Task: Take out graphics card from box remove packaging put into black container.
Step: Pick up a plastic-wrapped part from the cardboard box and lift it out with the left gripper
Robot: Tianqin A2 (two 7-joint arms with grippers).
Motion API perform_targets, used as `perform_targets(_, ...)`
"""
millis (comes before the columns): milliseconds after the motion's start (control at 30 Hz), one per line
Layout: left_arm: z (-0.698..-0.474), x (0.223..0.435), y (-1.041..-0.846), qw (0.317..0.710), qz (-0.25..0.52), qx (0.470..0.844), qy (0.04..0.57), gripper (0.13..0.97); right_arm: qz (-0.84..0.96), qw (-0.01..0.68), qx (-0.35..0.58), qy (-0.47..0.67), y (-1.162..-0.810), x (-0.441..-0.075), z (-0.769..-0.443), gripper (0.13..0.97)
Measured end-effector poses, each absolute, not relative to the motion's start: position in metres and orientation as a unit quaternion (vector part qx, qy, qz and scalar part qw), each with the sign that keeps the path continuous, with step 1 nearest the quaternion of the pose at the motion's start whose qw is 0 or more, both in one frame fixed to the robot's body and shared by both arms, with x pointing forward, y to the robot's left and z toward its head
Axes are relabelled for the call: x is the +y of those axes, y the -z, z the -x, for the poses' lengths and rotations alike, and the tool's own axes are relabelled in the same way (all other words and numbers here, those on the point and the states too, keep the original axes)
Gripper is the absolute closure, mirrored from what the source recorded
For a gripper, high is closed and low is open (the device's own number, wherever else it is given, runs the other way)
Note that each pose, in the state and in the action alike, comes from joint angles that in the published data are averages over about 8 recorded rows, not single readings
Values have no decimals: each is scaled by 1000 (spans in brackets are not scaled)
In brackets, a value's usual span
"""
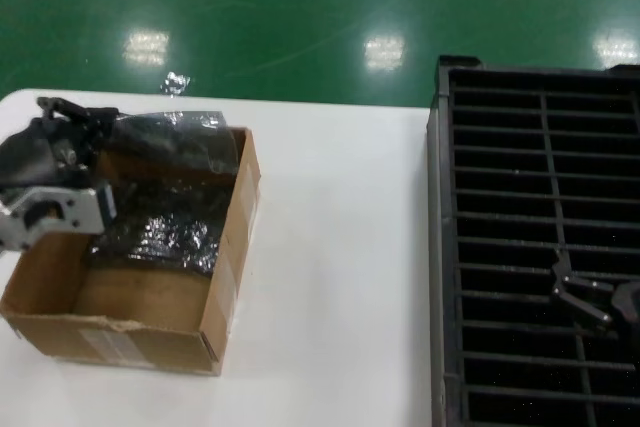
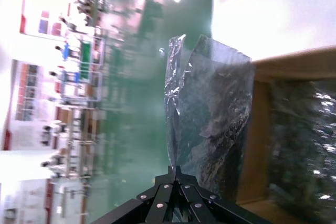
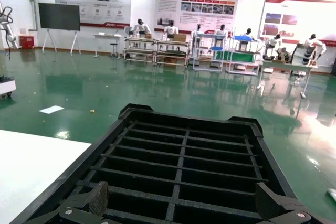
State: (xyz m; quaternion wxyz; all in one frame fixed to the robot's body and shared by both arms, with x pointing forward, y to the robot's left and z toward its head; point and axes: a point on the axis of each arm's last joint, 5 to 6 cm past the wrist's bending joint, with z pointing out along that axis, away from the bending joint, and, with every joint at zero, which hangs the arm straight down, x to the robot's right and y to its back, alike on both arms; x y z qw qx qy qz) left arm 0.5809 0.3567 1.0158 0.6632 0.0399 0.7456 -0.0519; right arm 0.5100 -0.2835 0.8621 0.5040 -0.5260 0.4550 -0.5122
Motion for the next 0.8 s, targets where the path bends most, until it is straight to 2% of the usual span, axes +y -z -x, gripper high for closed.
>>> perform_targets(200, -549, 357, -1041, 685, -58, 722, 77, 958, 526, 504, 455, 512, -862, -284, -510, 130)
perform_targets(367, -535, 356, -1049, 686, -73, 714, 117, 958, 526, 504, 455, 512, -862, -284, -510, 130)
perform_targets(567, -531, 350, -1036, 664, -89, 723, 166, 958, 526, 504, 455, 512, -862, -284, -510, 130)
perform_targets(800, -538, 341, -1015, 640, -97, 734, 206, 958, 526, 504, 455, 512, -862, -284, -510, 130)
